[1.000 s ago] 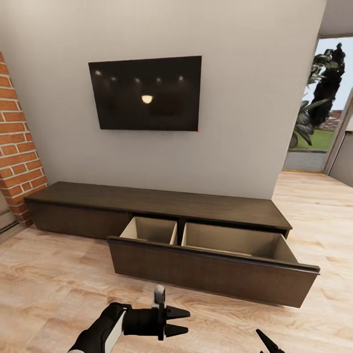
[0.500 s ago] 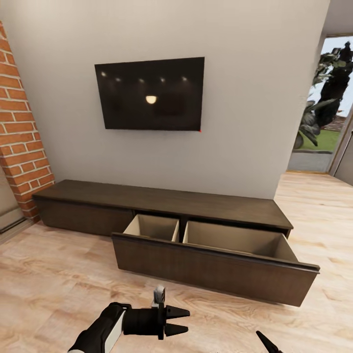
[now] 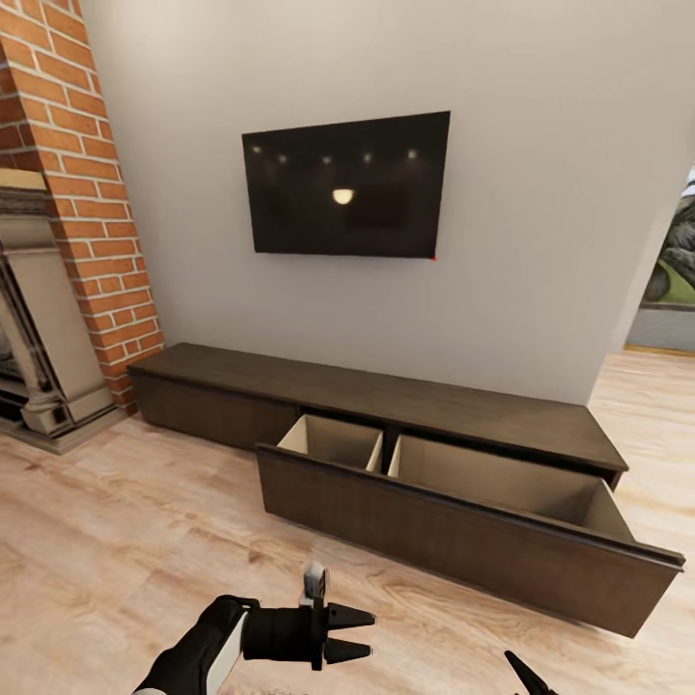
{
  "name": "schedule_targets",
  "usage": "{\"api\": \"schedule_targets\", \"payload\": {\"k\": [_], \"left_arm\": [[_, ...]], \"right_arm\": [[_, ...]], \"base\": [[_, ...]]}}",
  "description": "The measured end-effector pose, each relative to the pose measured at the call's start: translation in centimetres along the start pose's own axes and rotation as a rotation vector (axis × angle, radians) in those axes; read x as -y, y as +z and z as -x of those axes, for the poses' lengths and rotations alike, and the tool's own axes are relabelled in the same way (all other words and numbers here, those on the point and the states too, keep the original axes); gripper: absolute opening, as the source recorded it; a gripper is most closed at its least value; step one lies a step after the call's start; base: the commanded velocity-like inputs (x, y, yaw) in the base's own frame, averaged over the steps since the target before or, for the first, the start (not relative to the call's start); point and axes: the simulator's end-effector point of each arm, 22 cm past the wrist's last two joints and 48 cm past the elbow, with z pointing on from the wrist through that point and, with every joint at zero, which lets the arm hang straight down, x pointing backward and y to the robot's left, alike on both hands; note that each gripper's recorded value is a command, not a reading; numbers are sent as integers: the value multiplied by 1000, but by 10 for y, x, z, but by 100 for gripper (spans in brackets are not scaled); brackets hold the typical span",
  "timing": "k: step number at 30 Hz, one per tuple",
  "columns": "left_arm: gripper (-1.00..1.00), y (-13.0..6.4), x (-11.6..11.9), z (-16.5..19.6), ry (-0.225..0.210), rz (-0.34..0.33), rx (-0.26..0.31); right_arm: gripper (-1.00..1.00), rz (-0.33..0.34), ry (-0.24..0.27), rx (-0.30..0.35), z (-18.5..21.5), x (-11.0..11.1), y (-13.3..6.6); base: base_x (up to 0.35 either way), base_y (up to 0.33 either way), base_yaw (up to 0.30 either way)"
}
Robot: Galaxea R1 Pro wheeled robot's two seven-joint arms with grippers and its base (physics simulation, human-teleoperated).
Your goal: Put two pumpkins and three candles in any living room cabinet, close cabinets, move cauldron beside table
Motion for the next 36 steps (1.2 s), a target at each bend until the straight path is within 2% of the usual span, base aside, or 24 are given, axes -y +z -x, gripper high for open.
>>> {"api": "schedule_targets", "payload": {"k": [3,6,13,17,21,25,32,36], "left_arm": [[100,-1,-3,1,3,15,1],[100,-2,-5,5,3,58,10],[100,-7,-3,12,7,116,16],[100,-10,-9,17,19,197,19],[100,-21,-24,35,74,368,40],[100,-42,-36,58,108,532,90],[100,-68,-36,84,162,706,142],[100,-85,-38,91,178,811,169]], "right_arm": [[100,-1,-2,0,-1,0,0],[100,-7,-22,12,3,-5,0],[100,-65,-51,27,11,-8,-1],[100,-75,-68,36,15,-15,-2],[100,-104,-94,14,10,-18,-1],[100,-232,-141,-34,3,1,-5],[100,-380,-183,-68,2,16,-13],[100,-452,-212,-100,-3,22,-18]], "base": [[0,-1,293],[0,0,293],[0,0,293],[0,0,293],[0,0,293],[0,0,293],[0,0,294],[0,0,293]]}}
